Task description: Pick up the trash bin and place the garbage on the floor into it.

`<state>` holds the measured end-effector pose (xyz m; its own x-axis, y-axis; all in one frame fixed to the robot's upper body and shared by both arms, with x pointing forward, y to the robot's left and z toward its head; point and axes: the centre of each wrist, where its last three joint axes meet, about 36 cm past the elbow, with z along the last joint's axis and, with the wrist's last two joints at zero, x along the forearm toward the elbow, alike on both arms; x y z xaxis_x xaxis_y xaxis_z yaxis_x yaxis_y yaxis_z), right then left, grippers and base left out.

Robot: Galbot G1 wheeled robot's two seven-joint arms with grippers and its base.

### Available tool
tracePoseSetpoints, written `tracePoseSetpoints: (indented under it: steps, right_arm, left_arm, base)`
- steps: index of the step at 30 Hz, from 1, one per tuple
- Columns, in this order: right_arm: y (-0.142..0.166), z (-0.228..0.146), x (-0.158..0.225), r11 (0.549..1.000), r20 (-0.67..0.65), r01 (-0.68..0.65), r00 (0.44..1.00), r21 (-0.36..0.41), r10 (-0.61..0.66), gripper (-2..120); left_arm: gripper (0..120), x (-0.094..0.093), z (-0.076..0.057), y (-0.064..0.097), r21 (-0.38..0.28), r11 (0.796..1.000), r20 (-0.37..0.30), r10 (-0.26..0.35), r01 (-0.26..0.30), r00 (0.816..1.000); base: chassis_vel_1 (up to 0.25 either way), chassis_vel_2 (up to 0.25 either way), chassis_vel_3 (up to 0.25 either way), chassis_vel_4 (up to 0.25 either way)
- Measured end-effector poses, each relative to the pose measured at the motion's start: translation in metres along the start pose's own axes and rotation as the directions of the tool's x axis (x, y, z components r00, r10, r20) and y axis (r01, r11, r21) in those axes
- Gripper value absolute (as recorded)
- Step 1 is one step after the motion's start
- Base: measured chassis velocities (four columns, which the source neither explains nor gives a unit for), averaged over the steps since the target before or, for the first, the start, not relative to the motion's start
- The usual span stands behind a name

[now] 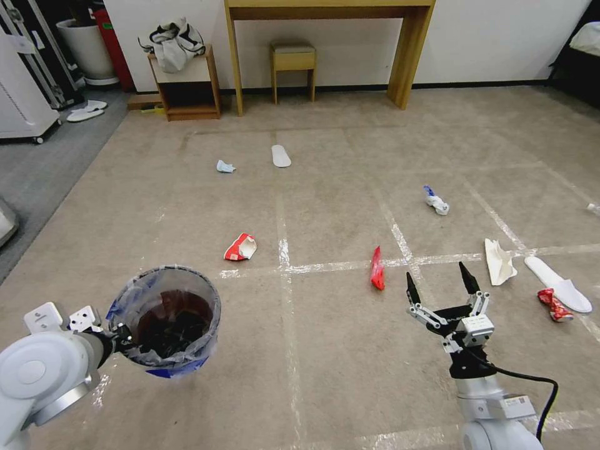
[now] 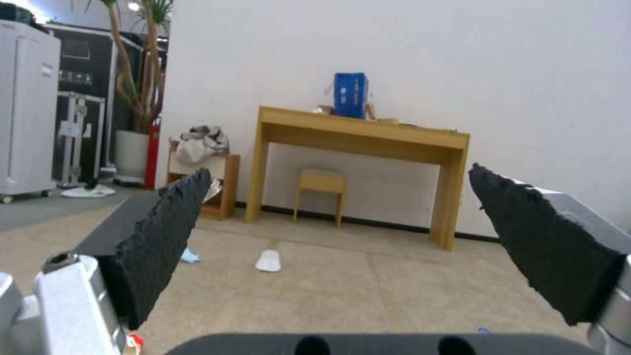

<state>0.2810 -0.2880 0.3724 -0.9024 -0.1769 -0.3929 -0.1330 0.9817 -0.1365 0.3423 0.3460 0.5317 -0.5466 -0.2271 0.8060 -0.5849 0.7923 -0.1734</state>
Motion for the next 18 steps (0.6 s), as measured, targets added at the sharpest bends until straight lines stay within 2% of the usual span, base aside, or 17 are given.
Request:
tracePoseSetpoints:
  steps: [9,11,18]
  right_arm:
    - [-0.003,0.005,-0.002,1.000,-0.007,0.010,1.000,0.005,-0.010,100]
    - [-0.004,0.008,-0.001,1.000,-0.011,0.011,1.000,0.004,-0.011,100]
    - [-0.003,0.011,-0.004,1.000,-0.010,0.013,1.000,0.001,-0.013,100]
  left_arm:
    - [1,-0.001,-0.010,0.000,0.014,1.000,0.022,-0.026,0.026,0.999]
    - [1,-0.006,-0.012,0.003,0.019,0.999,0.024,-0.048,0.048,0.999]
    - [1,-0.013,-0.012,0.005,0.026,0.998,0.020,-0.062,0.062,0.998]
  base:
    - [-0.013,0.015,0.016,-0.009]
    - [-0.075,0.075,0.092,-0.078]
    - [-0.119,0.120,0.135,-0.115]
